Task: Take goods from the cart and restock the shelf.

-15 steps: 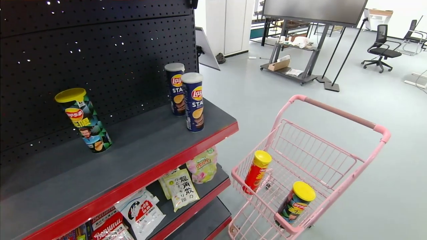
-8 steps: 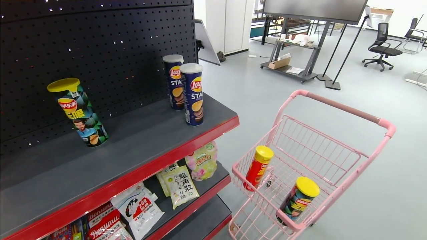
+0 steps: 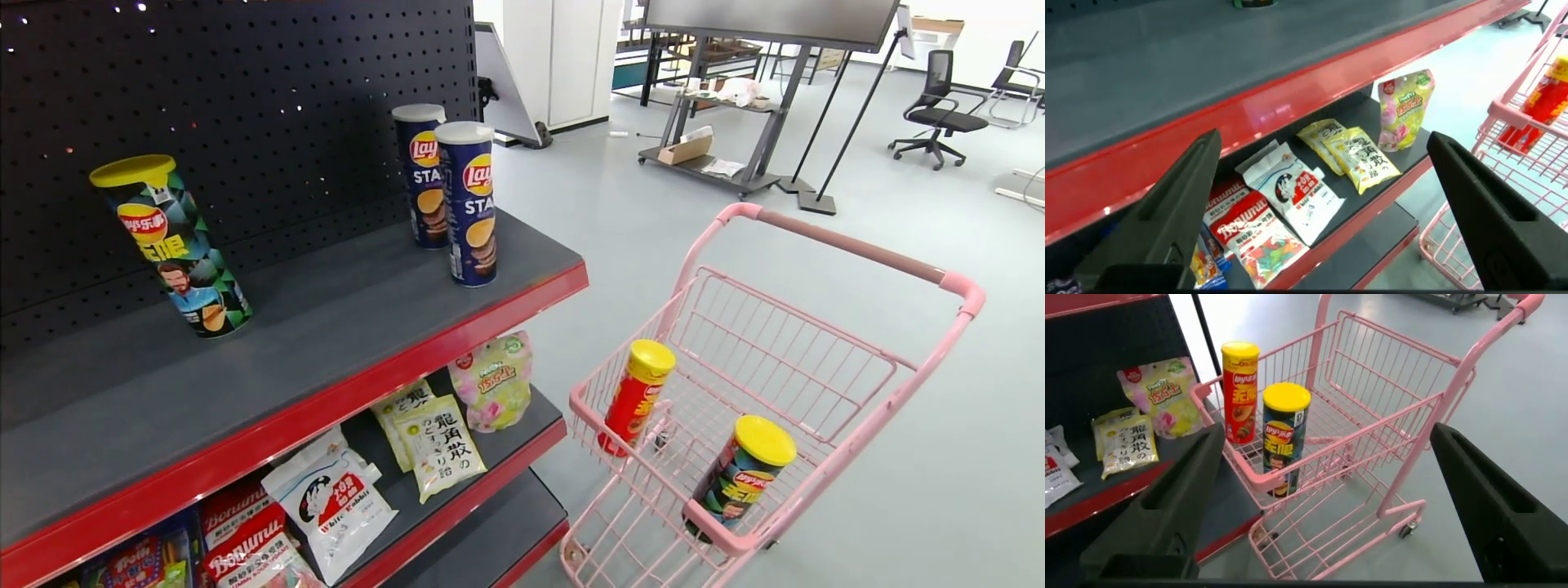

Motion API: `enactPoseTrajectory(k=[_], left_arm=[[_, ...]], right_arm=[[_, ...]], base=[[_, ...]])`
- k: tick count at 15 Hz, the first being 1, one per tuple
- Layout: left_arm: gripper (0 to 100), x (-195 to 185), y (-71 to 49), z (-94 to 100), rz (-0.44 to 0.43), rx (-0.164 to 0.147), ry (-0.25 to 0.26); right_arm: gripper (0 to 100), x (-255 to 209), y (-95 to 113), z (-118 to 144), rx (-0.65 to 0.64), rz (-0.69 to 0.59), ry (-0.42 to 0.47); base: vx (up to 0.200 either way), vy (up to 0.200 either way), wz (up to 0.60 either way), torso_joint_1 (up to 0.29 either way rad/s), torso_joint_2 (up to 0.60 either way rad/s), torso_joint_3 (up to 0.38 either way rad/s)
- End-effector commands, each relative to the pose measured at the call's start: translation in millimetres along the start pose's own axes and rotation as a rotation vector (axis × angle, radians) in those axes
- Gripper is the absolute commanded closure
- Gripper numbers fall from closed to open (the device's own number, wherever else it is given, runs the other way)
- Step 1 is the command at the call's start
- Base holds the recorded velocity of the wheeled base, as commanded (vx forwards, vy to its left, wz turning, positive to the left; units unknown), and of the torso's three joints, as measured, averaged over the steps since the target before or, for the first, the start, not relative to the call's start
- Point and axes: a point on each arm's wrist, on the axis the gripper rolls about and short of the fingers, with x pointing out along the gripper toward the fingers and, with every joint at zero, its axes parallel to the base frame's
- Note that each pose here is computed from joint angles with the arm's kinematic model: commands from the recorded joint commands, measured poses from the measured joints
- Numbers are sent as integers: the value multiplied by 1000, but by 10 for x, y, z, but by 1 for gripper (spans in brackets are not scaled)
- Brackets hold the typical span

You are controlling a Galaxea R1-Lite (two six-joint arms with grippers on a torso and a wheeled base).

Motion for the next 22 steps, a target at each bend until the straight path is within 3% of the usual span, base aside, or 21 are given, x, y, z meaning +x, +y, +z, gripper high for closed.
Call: enactPoseTrajectory(k=[1,9,10,11,12,13,15,18,22], left_arm=[[0,0,0,0,0,0,-1],[0,0,0,0,0,0,-1],[0,0,0,0,1,0,-1],[0,0,0,0,1,0,-1],[0,0,-1,0,0,0,-1],[0,0,-1,-1,-5,0,0],[0,0,-2,-1,-8,2,0],[0,0,-2,-1,-6,2,0],[0,0,-2,-1,-8,2,0]], right_arm=[[0,0,0,1,0,1,0],[0,15,0,13,-23,0,20],[0,26,1,230,-12,36,4],[0,256,2,947,117,50,52],[0,510,3,1370,264,42,75],[0,741,18,1518,280,73,131],[0,1362,66,1153,266,105,350],[0,1906,105,436,224,115,408],[0,1969,127,76,197,114,564]], base=[[0,0,0,-144,369,237],[0,0,0,-94,258,162],[0,0,0,0,0,0],[0,0,0,0,0,0],[0,0,0,0,0,0],[0,0,0,0,0,0],[0,0,0,0,0,0],[0,0,0,0,0,0],[0,0,0,0,0,0]])
